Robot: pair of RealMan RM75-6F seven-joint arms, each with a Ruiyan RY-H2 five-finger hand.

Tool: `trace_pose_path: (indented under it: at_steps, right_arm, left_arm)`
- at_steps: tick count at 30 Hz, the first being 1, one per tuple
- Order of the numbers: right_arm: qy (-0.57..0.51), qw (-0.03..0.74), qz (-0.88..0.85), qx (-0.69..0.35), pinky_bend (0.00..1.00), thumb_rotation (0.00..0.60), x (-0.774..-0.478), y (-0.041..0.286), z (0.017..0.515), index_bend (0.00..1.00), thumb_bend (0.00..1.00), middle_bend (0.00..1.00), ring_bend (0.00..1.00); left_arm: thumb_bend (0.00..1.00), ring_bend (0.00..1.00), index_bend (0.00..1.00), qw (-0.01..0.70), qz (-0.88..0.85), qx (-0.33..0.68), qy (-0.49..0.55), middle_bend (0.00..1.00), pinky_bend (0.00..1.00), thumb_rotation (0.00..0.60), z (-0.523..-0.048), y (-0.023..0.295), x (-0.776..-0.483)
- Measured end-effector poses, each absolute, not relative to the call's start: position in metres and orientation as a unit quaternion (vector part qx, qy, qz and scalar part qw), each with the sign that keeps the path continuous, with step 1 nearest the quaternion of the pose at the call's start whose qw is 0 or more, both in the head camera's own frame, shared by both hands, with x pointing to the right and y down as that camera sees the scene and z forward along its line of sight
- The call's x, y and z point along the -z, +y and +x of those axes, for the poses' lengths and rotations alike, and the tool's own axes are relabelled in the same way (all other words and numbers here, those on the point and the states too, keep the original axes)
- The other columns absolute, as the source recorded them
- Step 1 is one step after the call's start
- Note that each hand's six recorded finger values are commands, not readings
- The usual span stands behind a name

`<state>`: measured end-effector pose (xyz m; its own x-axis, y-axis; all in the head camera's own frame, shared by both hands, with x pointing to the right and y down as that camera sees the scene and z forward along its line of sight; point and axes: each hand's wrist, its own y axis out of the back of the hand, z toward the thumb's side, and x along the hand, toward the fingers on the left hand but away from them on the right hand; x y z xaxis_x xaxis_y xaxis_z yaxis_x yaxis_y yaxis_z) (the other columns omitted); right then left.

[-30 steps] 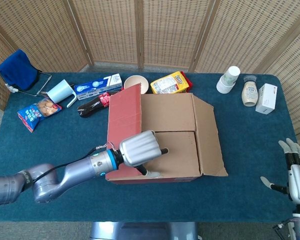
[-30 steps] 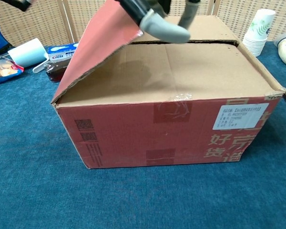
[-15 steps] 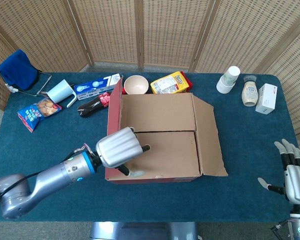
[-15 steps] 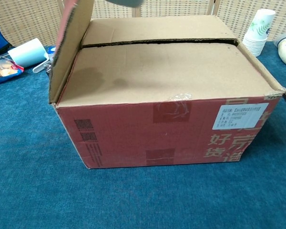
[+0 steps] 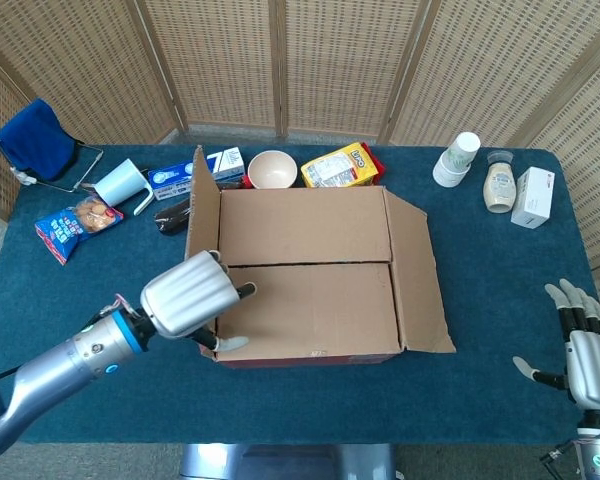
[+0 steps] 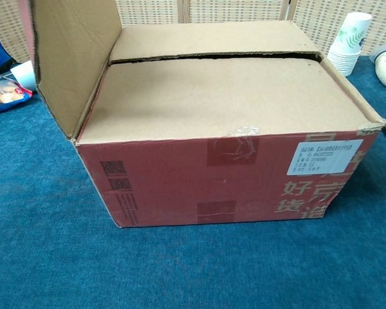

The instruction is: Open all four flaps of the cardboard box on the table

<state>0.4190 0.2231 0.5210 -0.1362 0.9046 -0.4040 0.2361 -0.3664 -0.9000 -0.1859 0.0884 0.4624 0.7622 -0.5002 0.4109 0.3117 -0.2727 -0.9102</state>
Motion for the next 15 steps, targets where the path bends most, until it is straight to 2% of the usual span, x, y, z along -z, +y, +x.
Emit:
trace_pose_path:
  at_steps: [7,15]
  right_arm:
    - [-0.475,0.289,-0.596,-0.579,0.01,0.600,-0.523,0.224,0.415,0.00,0.00,0.00,0.00]
    - [-0.471,0.289,-0.598,-0.581,0.01,0.600,-0.524,0.225,0.413,0.00,0.00,0.00,0.00]
  left_arm:
    - [0.09,0.76,0.46,0.593,-0.707,0.374,0.093,0.92,0.66,0.159,-0.223,0.088,-0.448]
    - [0.10,0.76,0.46,0.572,-0.709,0.397,0.108,0.92,0.66,0.159,-0.250,0.092,-0.453]
